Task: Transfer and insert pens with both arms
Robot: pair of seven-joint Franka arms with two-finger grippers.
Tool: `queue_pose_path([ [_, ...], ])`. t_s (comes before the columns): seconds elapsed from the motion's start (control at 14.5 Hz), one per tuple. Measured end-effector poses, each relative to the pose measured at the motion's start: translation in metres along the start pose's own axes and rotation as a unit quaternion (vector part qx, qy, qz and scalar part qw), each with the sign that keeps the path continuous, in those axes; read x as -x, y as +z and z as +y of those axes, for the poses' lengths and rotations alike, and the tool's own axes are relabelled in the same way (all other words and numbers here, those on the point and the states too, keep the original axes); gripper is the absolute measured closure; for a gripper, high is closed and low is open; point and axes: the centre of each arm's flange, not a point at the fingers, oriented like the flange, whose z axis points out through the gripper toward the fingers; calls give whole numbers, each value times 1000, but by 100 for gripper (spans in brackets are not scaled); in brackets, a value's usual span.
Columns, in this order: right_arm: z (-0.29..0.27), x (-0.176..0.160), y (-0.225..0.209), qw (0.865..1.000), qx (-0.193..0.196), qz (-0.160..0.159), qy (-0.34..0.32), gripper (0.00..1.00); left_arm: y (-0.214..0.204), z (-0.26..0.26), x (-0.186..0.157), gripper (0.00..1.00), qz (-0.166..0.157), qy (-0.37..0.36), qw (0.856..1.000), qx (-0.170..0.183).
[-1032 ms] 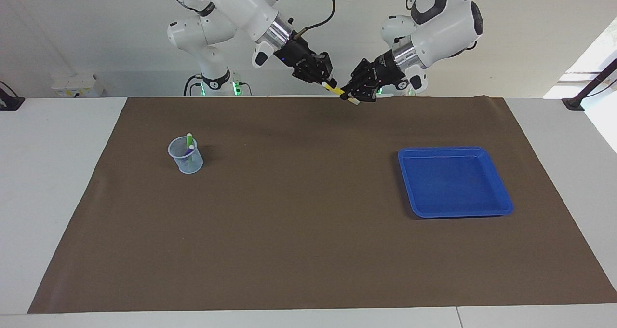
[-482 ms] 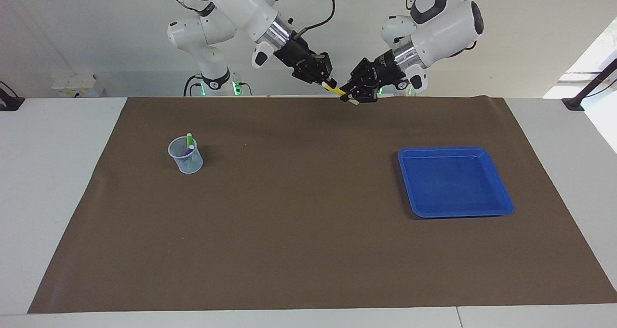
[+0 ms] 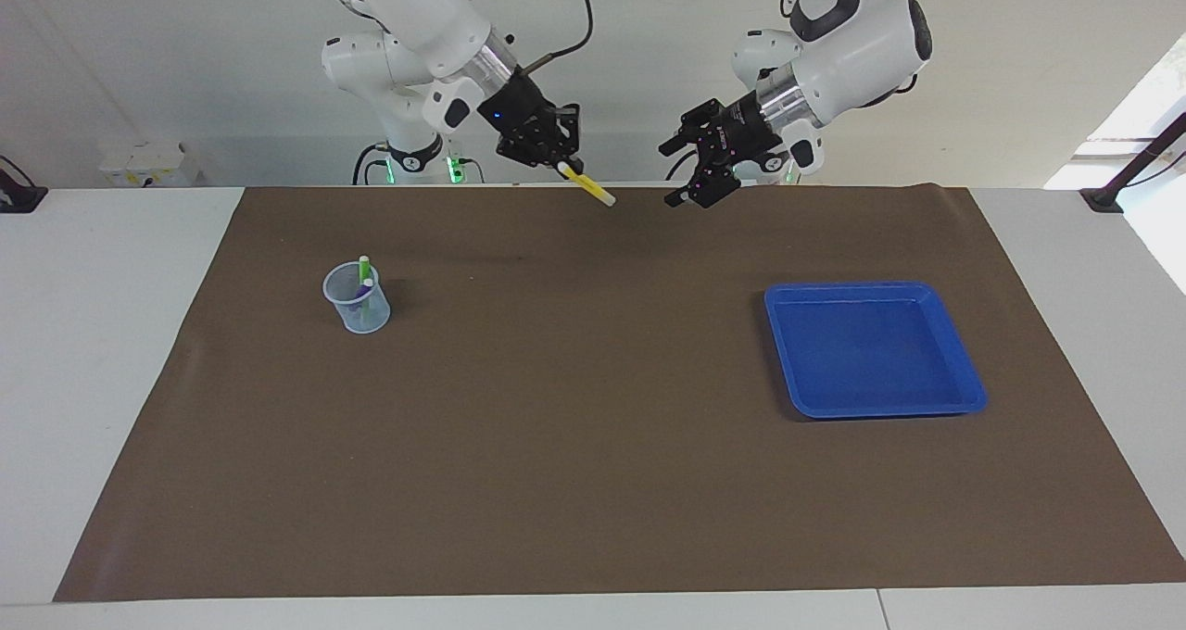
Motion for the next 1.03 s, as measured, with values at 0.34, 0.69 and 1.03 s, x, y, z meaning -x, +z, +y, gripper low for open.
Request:
queue_pose_path([
  [0.34,59,-19,-38,976,159,-6,-148,82,-2,2,-1,0,7,4,1000,9],
  [0.69,184,-50,-51,933,247,-46,-259,82,-5,6,0,0,6,4,1000,27],
  [1.03,243,-45,-19,932,248,-53,-260,82,-10,10,-8,0,79,70,993,47],
])
